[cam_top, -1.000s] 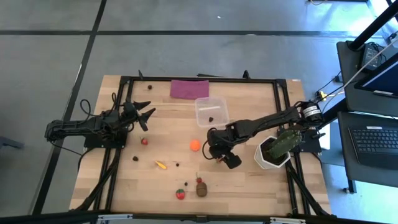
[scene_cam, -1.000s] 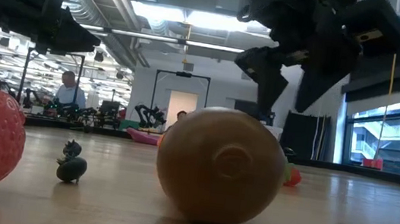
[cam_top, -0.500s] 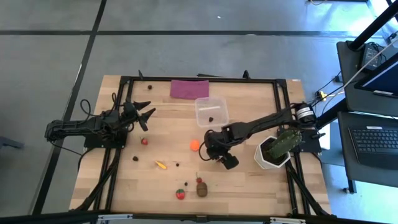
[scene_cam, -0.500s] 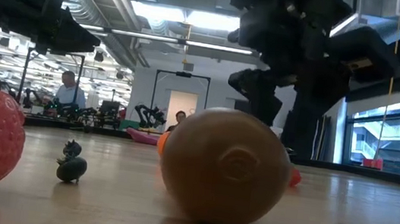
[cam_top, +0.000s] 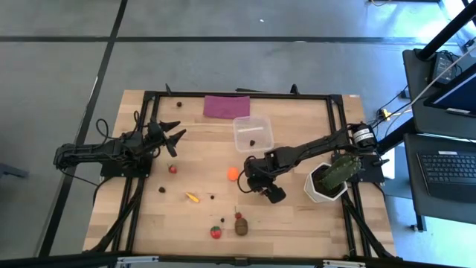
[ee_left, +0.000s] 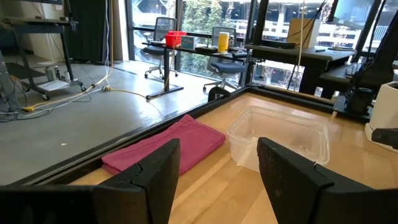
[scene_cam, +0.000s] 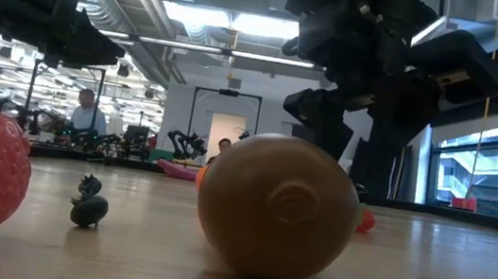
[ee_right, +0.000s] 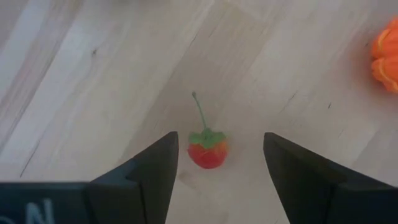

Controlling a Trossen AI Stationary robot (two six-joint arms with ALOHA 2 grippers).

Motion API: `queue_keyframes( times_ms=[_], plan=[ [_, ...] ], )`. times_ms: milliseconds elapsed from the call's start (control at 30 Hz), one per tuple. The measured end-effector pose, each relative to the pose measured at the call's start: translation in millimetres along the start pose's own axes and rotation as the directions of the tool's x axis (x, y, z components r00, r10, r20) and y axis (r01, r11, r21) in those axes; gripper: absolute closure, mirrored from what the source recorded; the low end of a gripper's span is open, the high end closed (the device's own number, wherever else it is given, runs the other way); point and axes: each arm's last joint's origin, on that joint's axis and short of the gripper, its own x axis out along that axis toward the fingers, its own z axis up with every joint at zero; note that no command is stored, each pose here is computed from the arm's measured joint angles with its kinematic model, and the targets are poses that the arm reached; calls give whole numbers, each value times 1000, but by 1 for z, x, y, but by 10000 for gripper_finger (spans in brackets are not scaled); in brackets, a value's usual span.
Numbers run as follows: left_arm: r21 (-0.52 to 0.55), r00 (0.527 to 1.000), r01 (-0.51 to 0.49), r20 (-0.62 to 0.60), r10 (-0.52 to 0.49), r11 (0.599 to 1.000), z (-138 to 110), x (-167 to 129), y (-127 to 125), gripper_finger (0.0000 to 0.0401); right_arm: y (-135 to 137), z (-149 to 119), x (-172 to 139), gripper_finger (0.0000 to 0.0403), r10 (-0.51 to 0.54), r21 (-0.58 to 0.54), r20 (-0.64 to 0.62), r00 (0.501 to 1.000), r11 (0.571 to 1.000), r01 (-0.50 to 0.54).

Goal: Pick and placing Produce into tupperware
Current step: Put the right red strawberry into the transparent bin

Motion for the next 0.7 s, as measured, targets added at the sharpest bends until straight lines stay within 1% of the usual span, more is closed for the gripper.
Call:
queue_keyframes(
  times_ms=[233, 700],
  plan=[
    [0, 1000, 0, 0, 0, 1000, 0, 0, 0, 195, 0, 0, 0, 166, -1, -28, 2, 1000, 1000, 1],
    [0, 1000, 0, 0, 0, 1000, 0, 0, 0, 195, 0, 0, 0, 166, -1, -41, 2, 1000, 999, 1]
  ],
)
